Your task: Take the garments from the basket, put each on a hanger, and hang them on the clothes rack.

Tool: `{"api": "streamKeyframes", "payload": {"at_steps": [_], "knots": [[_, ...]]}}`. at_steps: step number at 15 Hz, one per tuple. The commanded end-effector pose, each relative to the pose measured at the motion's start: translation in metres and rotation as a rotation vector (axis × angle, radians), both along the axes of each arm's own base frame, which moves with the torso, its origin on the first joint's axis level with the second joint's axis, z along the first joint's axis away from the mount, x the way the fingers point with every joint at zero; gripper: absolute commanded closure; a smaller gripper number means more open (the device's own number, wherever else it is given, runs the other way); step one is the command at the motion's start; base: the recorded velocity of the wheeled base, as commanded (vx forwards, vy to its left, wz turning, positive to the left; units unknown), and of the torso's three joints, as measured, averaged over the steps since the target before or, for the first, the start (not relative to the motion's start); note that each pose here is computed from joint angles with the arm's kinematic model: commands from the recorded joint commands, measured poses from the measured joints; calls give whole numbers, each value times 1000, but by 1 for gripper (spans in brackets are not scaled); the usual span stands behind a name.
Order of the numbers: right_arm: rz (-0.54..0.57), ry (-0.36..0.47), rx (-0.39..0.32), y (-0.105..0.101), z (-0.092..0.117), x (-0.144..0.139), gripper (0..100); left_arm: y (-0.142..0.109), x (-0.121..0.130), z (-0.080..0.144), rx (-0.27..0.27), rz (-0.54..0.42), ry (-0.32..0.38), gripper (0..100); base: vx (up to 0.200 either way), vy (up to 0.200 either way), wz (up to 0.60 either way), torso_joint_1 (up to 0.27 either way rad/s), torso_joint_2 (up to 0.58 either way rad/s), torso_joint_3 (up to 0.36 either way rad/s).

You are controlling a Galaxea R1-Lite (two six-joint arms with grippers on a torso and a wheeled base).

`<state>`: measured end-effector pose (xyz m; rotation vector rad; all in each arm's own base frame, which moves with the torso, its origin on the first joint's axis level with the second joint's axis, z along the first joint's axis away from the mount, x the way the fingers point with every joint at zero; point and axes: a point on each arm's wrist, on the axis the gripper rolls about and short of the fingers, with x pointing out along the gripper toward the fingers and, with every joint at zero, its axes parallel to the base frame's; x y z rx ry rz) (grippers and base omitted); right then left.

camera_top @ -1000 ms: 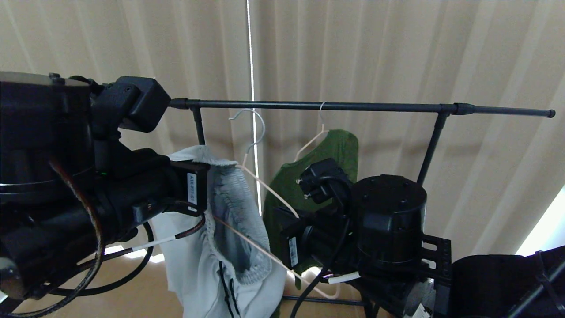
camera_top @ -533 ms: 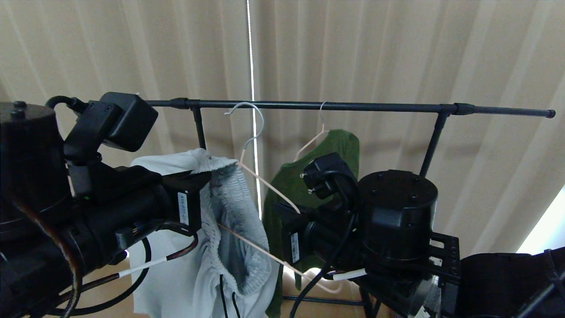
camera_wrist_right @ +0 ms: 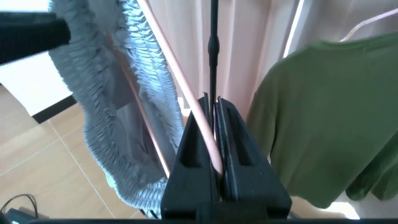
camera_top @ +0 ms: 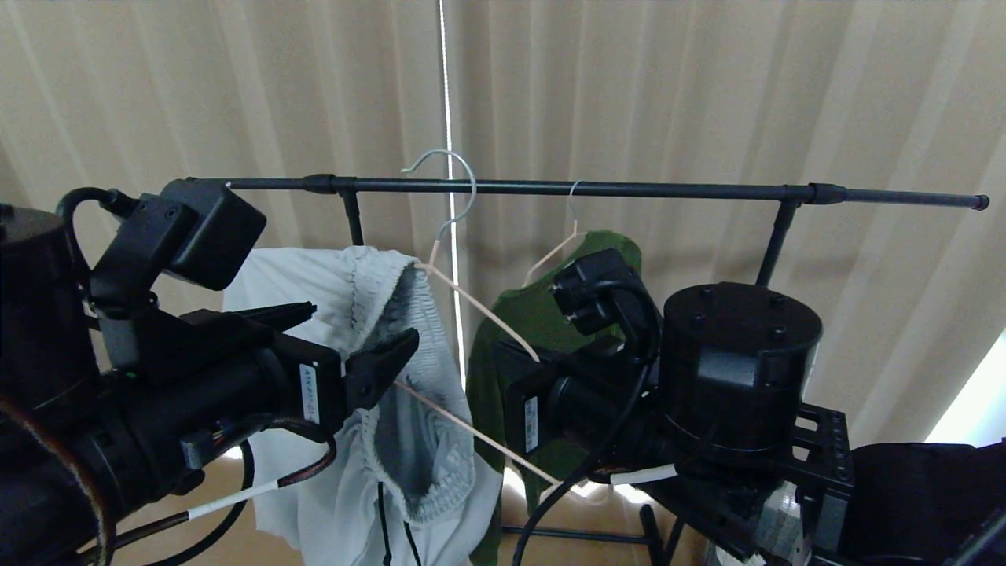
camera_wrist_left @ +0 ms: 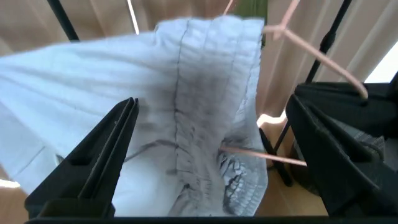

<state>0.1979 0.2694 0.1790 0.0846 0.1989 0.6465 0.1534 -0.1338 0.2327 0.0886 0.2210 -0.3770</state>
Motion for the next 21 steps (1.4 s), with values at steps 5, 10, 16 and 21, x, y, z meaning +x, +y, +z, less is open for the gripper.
{"api": "streamKeyframes", "payload": {"at_steps": [5, 10, 16, 21], "knots": [[-70, -35, 13, -27, 14, 10, 100, 18, -19, 3, -27, -10, -34, 0, 0, 0, 0, 0, 0, 0], [-122, -26, -31, -52, 9, 11, 100, 40, -25, -11, 125, 9, -68, 0, 0, 0, 0, 0, 0, 0], [-119, -8, -126, -86, -6, -1, 100, 52, -22, 2, 213, 48, -201, 0, 0, 0, 0, 0, 0, 0], [-104, 15, -146, -98, -8, -10, 100, 49, 1, 5, 291, 7, -234, 0, 0, 0, 0, 0, 0, 0]]}}
